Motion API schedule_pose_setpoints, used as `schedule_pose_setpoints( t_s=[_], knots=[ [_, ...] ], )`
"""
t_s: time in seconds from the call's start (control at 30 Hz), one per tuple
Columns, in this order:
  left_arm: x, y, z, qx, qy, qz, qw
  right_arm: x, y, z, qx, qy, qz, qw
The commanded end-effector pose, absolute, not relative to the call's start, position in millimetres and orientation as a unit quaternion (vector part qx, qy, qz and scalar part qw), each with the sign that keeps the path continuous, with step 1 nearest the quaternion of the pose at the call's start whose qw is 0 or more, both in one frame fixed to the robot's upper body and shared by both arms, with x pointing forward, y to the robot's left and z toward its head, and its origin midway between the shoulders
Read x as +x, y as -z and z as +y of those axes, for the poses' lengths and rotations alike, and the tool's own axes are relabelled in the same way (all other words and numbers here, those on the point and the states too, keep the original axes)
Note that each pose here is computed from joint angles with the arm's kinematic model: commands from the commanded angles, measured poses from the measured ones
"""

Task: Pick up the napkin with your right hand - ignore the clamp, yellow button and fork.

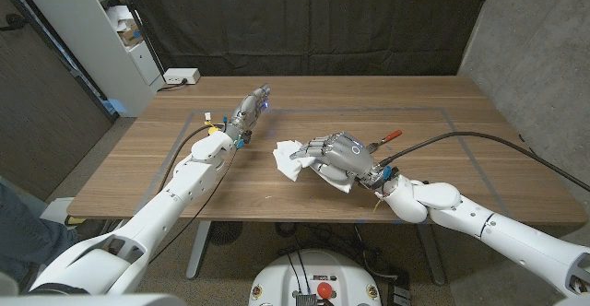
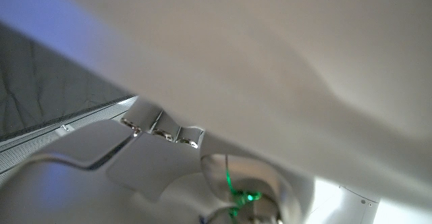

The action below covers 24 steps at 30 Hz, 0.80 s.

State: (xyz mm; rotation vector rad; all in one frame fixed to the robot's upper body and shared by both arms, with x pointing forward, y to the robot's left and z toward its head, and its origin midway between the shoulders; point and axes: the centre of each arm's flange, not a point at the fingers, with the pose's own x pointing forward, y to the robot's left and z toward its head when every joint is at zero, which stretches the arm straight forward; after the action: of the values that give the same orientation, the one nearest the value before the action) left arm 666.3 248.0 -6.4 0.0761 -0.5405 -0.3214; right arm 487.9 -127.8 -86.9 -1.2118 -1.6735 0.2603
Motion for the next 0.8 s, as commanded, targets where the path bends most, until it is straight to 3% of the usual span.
schedule_pose_setpoints(
  t_s=[0.03,0.8],
  knots=[
    [667,5,247,0.038,0.158,-0.267,0.950,478,72,-125,-0.491,-0.105,-0.711,0.492],
    [670,0,245,0.043,0.166,-0.269,0.948,465,50,-122,-0.482,-0.078,-0.733,0.474]
  ],
)
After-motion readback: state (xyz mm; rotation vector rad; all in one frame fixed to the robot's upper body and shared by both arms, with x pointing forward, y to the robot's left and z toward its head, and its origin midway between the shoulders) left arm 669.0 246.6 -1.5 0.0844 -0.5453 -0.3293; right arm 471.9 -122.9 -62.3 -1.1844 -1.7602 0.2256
